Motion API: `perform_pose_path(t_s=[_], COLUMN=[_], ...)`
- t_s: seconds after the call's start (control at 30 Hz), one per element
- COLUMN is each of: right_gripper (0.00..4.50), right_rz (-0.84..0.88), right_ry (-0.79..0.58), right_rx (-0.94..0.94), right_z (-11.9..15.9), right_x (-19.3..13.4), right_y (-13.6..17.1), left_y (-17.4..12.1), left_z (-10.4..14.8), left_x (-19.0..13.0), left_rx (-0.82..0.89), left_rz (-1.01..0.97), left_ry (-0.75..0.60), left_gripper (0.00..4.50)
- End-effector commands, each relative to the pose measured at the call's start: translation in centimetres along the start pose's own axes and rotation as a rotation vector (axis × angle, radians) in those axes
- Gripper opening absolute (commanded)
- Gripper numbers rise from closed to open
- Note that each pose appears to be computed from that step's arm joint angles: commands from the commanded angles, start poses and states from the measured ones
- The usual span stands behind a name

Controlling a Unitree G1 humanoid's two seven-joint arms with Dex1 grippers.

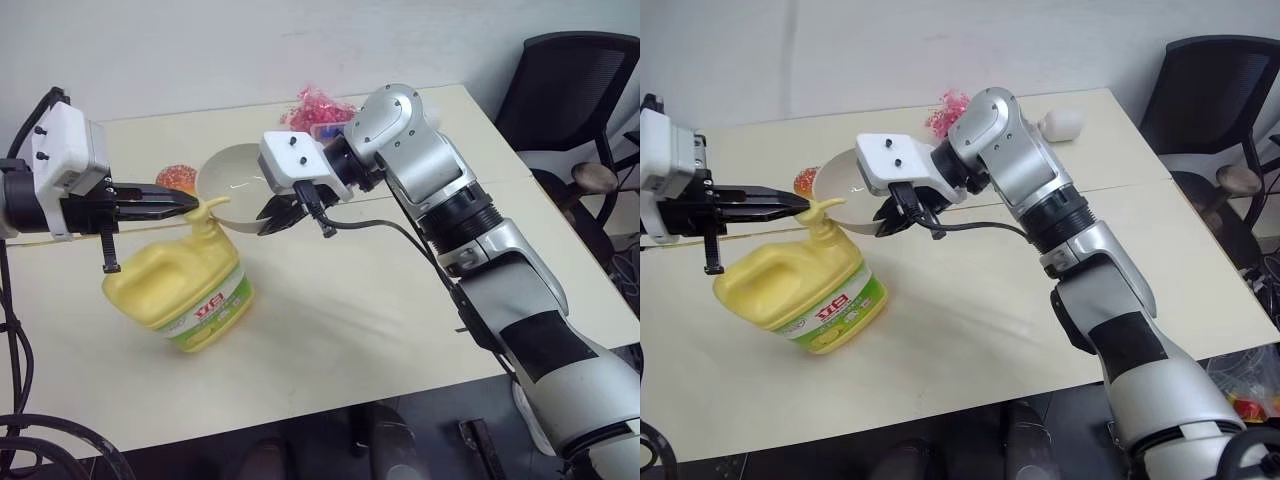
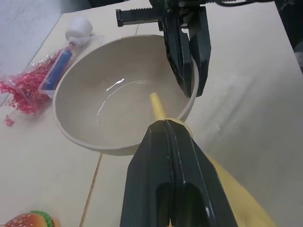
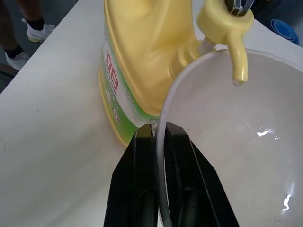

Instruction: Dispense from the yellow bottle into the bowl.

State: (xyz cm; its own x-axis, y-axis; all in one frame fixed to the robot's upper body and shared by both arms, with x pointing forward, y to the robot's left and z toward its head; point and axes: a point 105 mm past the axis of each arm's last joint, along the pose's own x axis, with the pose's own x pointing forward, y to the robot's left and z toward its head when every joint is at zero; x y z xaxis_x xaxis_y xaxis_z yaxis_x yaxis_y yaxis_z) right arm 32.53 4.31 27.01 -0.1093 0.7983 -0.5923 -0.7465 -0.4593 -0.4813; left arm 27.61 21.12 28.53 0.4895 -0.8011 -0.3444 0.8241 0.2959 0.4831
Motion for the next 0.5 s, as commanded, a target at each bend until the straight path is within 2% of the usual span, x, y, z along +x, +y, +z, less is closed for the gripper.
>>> perform_pose_path(t_s=[0.03,0.5], right_gripper=[0.0,0.0], right_rz=[0.035,0.042], right_ry=[-0.045,-0.051], right_rx=[-0.107,-0.116], right_z=[2.8,3.0], right_x=[-0.3,-0.1], right_y=[0.1,0.1], left_y=[-1.6,-3.1], left_z=[-4.2,-7.9], left_x=[1.6,2.0], left_rx=[-0.099,-0.137], left_rz=[-0.112,-0.185], left_ry=[0.153,0.267], left_gripper=[0.02,0.02])
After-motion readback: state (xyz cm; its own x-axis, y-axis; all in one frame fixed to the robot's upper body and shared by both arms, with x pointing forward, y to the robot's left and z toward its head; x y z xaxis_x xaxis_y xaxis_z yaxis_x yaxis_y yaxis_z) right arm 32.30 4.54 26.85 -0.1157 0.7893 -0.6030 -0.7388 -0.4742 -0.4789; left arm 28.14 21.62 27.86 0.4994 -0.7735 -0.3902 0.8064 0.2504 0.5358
